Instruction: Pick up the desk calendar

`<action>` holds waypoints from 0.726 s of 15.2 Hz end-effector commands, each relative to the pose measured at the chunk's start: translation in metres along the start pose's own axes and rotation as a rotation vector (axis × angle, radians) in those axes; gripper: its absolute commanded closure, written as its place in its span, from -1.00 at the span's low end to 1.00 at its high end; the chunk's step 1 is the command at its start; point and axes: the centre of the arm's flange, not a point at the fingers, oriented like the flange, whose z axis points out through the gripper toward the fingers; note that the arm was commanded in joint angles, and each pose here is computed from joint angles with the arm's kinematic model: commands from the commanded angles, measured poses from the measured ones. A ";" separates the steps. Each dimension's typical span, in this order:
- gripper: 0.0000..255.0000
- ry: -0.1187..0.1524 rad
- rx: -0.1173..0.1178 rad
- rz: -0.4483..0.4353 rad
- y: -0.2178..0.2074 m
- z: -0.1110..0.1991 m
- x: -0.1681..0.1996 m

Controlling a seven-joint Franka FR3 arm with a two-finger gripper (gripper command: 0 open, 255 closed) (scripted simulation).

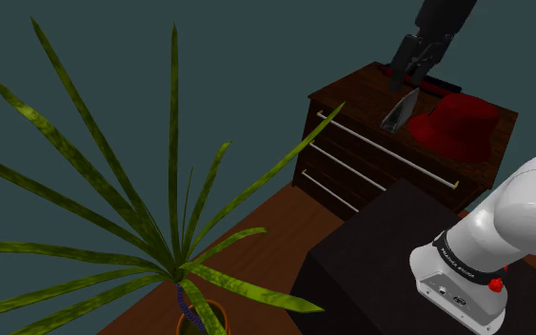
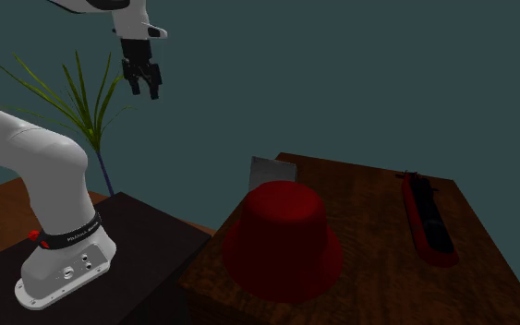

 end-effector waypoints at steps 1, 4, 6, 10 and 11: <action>-1.00 0.000 0.000 0.000 0.000 0.000 0.000; -1.00 0.018 -0.003 0.136 0.021 0.016 0.027; -1.00 0.031 -0.005 0.227 0.036 0.026 0.043; -1.00 0.055 -0.009 0.409 0.072 0.046 0.071; -1.00 0.061 -0.010 0.454 0.082 0.051 0.077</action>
